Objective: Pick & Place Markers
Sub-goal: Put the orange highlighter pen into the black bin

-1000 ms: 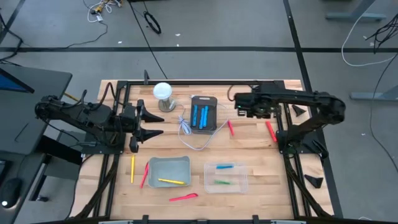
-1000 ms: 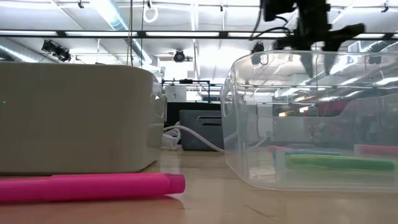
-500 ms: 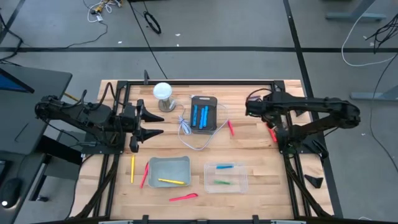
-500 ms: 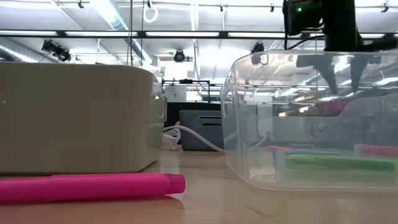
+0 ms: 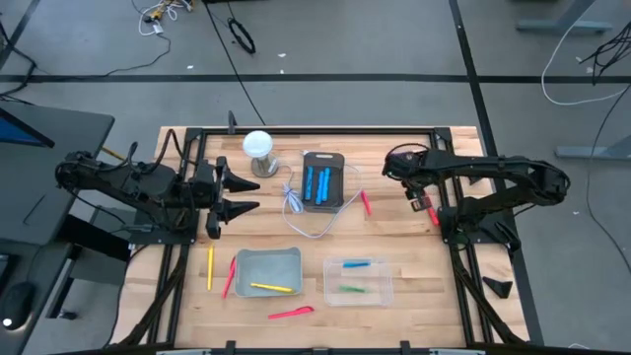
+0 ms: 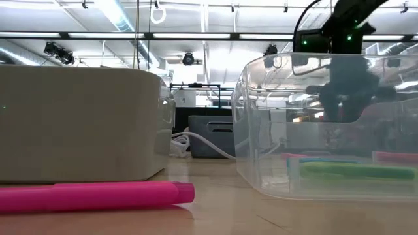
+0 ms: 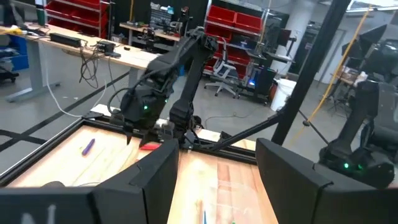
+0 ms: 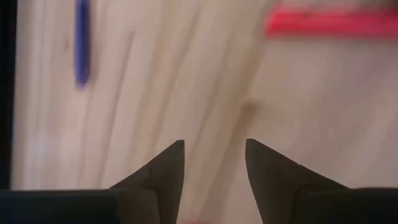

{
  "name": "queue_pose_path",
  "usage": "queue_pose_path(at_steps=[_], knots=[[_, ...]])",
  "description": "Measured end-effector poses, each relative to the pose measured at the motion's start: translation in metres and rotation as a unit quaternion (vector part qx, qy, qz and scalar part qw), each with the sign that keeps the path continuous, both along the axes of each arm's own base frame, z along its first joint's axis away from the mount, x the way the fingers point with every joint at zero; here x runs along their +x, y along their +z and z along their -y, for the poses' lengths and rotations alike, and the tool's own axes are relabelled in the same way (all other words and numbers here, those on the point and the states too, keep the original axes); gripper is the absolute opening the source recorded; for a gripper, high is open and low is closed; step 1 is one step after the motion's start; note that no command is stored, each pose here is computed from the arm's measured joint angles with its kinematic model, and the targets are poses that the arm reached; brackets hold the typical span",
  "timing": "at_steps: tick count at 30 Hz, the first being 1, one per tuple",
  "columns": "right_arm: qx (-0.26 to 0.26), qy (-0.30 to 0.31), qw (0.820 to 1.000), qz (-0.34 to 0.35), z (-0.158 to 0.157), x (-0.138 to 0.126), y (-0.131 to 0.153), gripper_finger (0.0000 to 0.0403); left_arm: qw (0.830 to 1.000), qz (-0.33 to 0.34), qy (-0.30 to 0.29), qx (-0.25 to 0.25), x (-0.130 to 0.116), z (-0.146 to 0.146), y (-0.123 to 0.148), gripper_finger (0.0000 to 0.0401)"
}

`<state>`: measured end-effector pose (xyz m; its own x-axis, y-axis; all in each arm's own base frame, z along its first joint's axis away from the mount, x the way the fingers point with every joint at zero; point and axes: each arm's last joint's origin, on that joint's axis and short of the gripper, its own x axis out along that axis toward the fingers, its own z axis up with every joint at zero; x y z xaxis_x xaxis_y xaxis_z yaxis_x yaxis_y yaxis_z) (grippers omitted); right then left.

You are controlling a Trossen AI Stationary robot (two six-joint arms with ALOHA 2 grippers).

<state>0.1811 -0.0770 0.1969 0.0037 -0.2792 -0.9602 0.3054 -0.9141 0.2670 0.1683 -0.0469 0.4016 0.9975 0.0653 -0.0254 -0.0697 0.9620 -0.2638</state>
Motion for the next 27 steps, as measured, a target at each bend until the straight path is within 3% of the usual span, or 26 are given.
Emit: queue_pose_path(at_steps=[10,15,22,27], knots=[[-0.13,0.093,0.975,0.158,0.017,0.025,-0.019,0.0171,0.999,0.002,0.048,-0.01,0.0,-0.003,0.0,0.022],[-0.189,0.034,0.966,0.174,0.023,0.025,-0.019,0.0171,0.999,0.002,0.048,-0.012,0.0,-0.003,0.0,0.022],[-0.165,-0.07,0.961,0.211,0.028,0.021,-0.02,0.0171,0.999,0.002,0.032,-0.012,0.0,-0.002,0.0,0.022],[-0.175,-0.041,0.967,0.181,0.032,0.018,-0.021,0.0171,1.0,-0.001,0.017,-0.012,0.0,-0.001,0.0,0.022]])
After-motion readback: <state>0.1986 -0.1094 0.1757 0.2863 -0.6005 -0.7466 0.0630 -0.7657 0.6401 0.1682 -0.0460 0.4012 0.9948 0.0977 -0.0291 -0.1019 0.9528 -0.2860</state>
